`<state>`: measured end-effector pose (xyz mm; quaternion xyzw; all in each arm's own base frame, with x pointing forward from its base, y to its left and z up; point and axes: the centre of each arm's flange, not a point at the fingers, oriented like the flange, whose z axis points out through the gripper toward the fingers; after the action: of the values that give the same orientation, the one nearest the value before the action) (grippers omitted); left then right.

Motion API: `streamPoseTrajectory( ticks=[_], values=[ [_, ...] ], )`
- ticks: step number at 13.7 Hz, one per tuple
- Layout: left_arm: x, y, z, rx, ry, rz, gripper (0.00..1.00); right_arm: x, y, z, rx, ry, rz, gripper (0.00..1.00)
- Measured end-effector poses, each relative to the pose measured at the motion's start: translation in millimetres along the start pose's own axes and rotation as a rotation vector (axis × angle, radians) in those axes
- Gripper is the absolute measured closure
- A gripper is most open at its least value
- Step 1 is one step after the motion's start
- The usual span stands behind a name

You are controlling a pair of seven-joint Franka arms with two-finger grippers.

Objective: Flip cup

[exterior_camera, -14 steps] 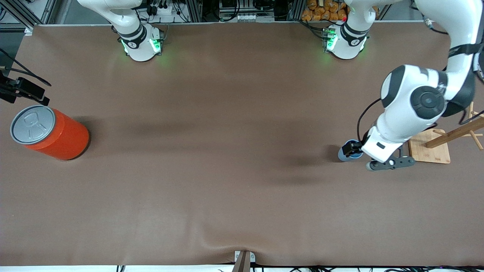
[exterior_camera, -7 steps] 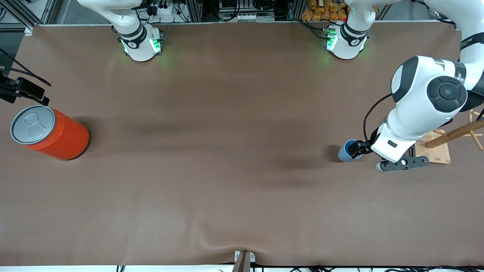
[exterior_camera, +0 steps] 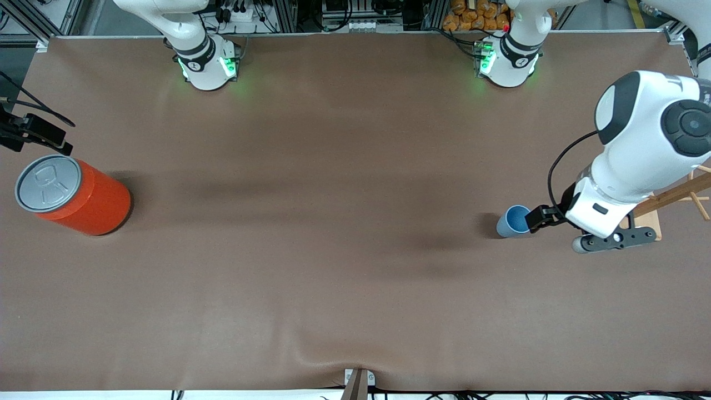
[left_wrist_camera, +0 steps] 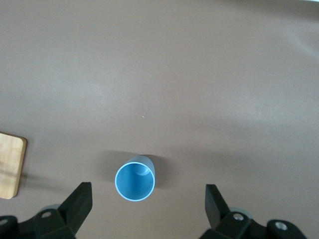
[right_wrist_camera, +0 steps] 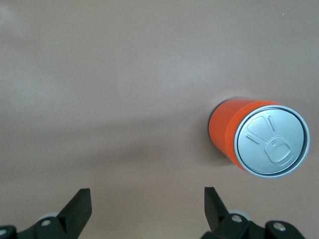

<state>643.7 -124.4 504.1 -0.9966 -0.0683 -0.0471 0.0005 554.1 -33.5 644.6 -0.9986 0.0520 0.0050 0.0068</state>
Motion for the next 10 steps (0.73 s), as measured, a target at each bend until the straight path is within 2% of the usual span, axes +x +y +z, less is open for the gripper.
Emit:
streamPoseTrajectory(
  ticks=[10],
  values=[
    [-18, -76, -80, 0.008, -0.016, 0.009, 0.00, 0, 0, 0, 0.000, 0.000, -0.001, 0.00]
  ],
)
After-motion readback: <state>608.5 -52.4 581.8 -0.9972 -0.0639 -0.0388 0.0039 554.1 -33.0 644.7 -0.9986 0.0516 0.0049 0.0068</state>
